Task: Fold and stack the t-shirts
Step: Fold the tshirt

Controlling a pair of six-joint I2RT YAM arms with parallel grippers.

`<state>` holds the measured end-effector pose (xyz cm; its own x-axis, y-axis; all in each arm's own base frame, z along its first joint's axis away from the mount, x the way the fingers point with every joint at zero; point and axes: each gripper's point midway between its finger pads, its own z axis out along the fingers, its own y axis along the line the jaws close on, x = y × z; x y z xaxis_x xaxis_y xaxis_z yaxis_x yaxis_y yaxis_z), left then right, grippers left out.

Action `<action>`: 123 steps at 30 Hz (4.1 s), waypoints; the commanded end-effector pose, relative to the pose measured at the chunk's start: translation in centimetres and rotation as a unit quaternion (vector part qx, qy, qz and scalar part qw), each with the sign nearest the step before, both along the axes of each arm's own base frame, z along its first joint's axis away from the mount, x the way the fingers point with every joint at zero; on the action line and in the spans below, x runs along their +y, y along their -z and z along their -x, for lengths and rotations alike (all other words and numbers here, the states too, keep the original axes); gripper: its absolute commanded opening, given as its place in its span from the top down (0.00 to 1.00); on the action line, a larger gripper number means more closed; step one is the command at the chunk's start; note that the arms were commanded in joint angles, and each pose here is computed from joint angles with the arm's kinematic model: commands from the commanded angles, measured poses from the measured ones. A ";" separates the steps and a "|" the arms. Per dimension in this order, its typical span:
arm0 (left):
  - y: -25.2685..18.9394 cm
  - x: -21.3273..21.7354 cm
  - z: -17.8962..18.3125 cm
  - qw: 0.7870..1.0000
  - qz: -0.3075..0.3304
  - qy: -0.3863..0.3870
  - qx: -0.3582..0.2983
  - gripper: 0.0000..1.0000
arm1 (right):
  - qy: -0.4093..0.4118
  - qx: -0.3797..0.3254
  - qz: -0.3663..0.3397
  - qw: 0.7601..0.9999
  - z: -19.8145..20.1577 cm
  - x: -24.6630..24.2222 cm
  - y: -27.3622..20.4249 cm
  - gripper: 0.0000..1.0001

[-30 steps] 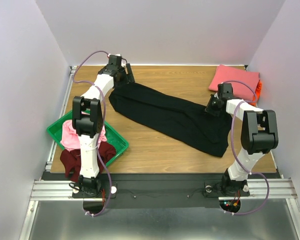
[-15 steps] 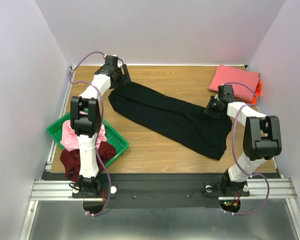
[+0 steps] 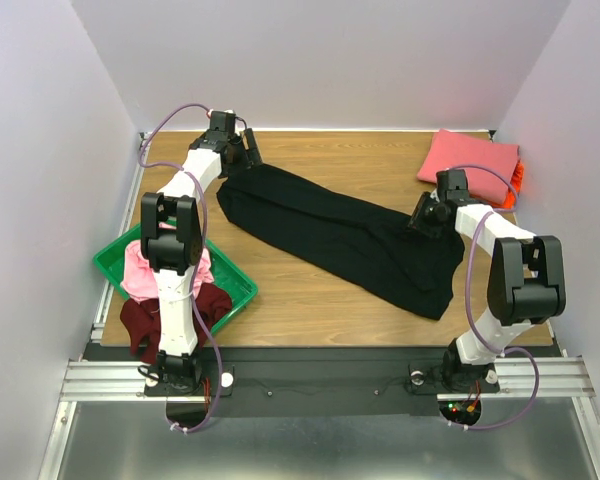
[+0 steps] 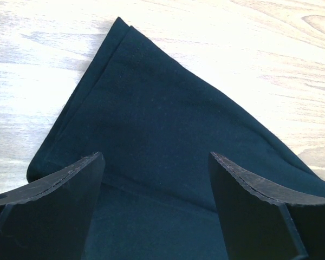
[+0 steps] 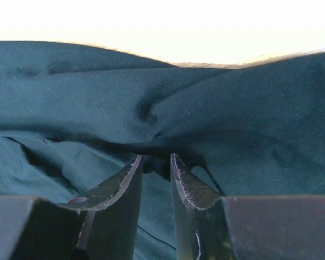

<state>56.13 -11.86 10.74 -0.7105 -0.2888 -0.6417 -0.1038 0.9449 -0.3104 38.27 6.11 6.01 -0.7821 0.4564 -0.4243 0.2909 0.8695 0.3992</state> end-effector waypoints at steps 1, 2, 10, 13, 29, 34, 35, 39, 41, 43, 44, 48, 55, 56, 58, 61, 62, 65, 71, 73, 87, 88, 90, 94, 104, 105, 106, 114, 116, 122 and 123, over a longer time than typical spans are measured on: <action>-3.5 0.0 0.1 0.999 0.002 0.008 -0.034 0.11 | 0.000 -0.009 0.009 1.000 0.4 0.0 -0.9 0.67; -3.5 0.0 0.2 0.999 0.003 0.008 -0.034 0.11 | -0.001 -0.004 0.009 1.000 0.6 0.0 -0.6 0.70; -3.4 0.2 0.3 0.999 -0.001 0.007 -0.033 0.11 | -0.004 -0.005 -0.002 1.000 1.0 0.4 -1.0 0.93; -3.1 0.3 0.4 1.000 -0.001 0.006 -0.030 0.11 | -0.003 -0.004 -0.009 1.000 1.4 0.6 -1.8 1.00; -0.7 1.3 0.6 1.000 -0.014 0.003 -0.007 0.11 | -0.095 0.067 -0.061 0.991 5.4 9.5 -2.9 0.98; -0.1 1.8 0.7 1.000 -0.021 0.005 -0.001 0.11 | -0.111 0.086 -0.058 0.988 6.4 11.5 -2.5 0.98; -0.1 1.9 0.8 1.000 -0.021 0.006 -0.001 0.11 | -0.109 0.092 -0.059 0.988 6.6 11.6 -2.4 0.98; 0.2 2.0 0.9 1.000 -0.023 0.008 0.003 0.11 | -0.117 0.111 -0.056 0.985 7.4 12.5 -2.4 0.97; 0.4 2.2 1.0 1.000 -0.025 0.008 0.006 0.11 | -0.126 0.118 -0.059 0.983 7.8 13.3 -2.8 0.95; 0.5 2.3 1.1 1.000 -0.026 0.008 0.006 0.11 | -0.132 0.124 -0.063 0.981 8.1 13.9 -2.9 0.94; 0.8 2.4 1.2 1.000 -0.027 0.008 0.009 0.11 | -0.138 0.129 -0.067 0.980 8.5 14.3 -2.9 0.94; 1.1 2.5 1.3 1.000 -0.025 0.008 0.013 0.11 | -0.156 0.142 -0.074 0.975 9.2 15.7 -3.2 0.90; 1.1 2.6 1.4 1.000 -0.024 0.008 0.012 0.11 | -0.207 0.137 -0.087 0.965 9.9 18.5 -4.6 0.57; 1.0 2.6 1.3 1.000 -0.024 0.008 0.011 0.11 | -0.199 0.127 -0.076 0.969 9.5 18.1 -4.9 0.47; 0.7 2.5 1.1 1.000 -0.024 0.008 0.007 0.11 | -0.183 0.098 -0.054 0.977 8.2 17.6 -5.9 0.37; 0.0 2.2 0.6 1.000 -0.020 0.009 -0.002 0.11 | -0.152 0.060 -0.007 0.987 6.5 15.8 -6.6 0.31; -0.4 1.7 0.4 1.000 -0.017 0.014 -0.006 0.11 | -0.137 0.053 0.009 0.989 5.9 15.0 -6.6 0.30; -0.7 0.7 0.3 0.999 -0.021 0.023 -0.010 0.11 | -0.106 0.052 0.043 0.992 4.9 13.0 -5.6 0.30; -0.4 0.8 0.7 0.999 -0.029 0.022 -0.005 0.11 | -0.044 0.048 0.089 0.994 3.3 8.0 -3.3 0.30; -0.3 1.3 0.8 0.999 -0.043 0.016 -0.006 0.11 | -0.029 0.059 0.092 0.994 3.7 6.7 -1.6 0.30; -0.6 2.9 1.8 0.998 -0.064 0.006 -0.009 0.11 | 0.084 0.193 0.099 0.973 9.7 -2.4 7.3 0.29; -0.7 3.6 1.8 0.997 -0.076 -0.004 -0.010 0.11 | 0.093 0.197 0.096 0.971 10.0 -3.0 7.4 0.29; -0.3 4.5 2.1 0.996 -0.088 -0.009 -0.007 0.11 | 0.119 0.205 0.091 0.967 10.6 -4.8 7.5 0.29; -0.4 5.7 2.5 0.994 -0.107 -0.011 -0.013 0.12 | 0.147 0.195 0.090 0.965 10.6 -7.4 6.8 0.29; -1.7 5.7 5.6 0.988 -0.144 0.034 -0.052 0.34 | 0.152 0.206 0.086 0.963 9.8 -8.6 7.3 0.29; -1.3 5.5 5.9 0.987 -0.145 0.041 -0.055 0.35 | 0.152 0.203 0.084 0.964 9.4 -8.6 7.2 0.29; -1.4 4.7 6.2 0.986 -0.143 0.054 -0.058 0.36 | 0.148 0.204 0.083 0.964 9.3 -8.5 7.3 0.29; 1.1 0.8 6.4 0.979 -0.170 0.109 -0.034 0.42 | 0.142 0.194 0.079 0.967 8.3 -8.4 6.7 0.29; 2.1 0.7 6.4 0.979 -0.171 0.109 -0.021 0.45 | 0.144 0.192 0.078 0.968 8.5 -8.4 6.6 0.29; 3.3 1.5 6.4 0.979 -0.184 0.091 -0.002 0.52 | 0.148 0.197 0.081 0.966 9.4 -8.4 6.7 0.29; 3.5 1.5 6.5 0.979 -0.185 0.090 0.001 0.52 | 0.149 0.197 0.081 0.966 9.5 -8.5 6.7 0.29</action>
